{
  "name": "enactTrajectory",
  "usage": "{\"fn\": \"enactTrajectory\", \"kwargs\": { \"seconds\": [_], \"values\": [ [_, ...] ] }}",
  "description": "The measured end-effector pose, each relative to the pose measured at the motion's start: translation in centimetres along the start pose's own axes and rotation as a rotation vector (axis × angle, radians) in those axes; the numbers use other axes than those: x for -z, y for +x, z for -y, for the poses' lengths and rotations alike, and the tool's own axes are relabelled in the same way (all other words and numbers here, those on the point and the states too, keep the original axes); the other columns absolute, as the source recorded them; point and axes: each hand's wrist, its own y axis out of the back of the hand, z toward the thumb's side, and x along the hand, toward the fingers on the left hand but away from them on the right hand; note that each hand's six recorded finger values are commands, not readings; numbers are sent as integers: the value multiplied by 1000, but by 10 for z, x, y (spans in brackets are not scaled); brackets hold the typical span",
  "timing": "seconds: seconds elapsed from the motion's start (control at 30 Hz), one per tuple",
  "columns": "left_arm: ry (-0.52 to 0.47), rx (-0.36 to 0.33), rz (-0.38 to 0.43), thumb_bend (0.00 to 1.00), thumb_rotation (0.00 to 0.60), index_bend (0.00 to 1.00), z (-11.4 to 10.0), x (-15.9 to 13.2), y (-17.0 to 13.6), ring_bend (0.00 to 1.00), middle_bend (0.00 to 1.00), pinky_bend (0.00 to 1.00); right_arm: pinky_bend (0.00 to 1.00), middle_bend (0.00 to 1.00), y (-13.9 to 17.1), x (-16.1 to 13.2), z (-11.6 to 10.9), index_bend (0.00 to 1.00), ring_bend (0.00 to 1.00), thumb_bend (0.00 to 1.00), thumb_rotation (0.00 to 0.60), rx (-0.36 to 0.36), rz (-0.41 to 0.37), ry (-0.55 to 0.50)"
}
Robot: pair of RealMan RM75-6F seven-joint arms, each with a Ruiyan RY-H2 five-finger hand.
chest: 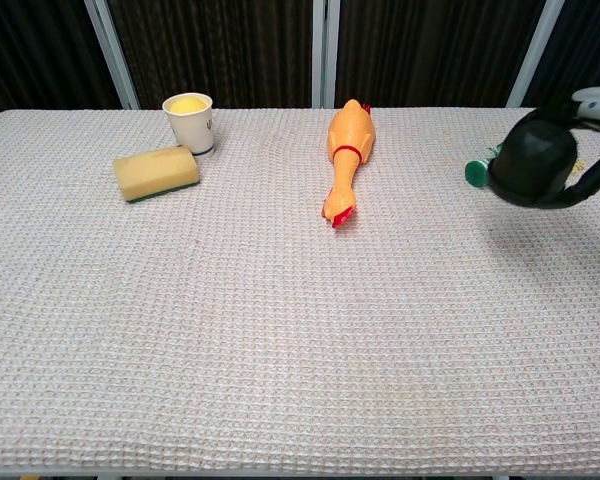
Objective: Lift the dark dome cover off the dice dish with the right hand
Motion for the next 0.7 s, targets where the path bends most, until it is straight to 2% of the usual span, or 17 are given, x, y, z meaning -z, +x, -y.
{"fn": "enactTrajectory", "kwargs": {
  "seconds": [0.07,0.17,0.2,0.33,0.43,0.5,0.7],
  "values": [
    [1,0,3,113,600,66,0,-1,0,0,33,98,0,459,3,-25,17,388,97,278,600,-43,-74,28],
    [-2,-4,6,112,600,66,-1,-1,1,0,33,98,0,459,3,-34,17,387,97,282,600,-38,-106,51],
    [-2,-6,6,113,600,66,-1,-1,2,0,33,98,0,459,2,-30,13,387,97,282,600,-24,-92,53],
    [-3,-10,2,113,600,66,-2,0,1,0,33,98,0,459,-2,16,-21,387,93,285,600,75,50,53],
    [0,-5,4,113,600,66,-1,-1,1,0,33,98,0,459,0,34,-31,387,93,284,600,103,111,44],
    [2,-4,7,113,600,66,-1,-3,2,0,33,98,0,459,0,30,-25,387,94,285,600,89,97,54],
    [8,-8,6,113,600,66,-4,-3,2,0,33,98,0,459,-3,-10,19,390,96,286,600,10,-45,126]
  ]
}}
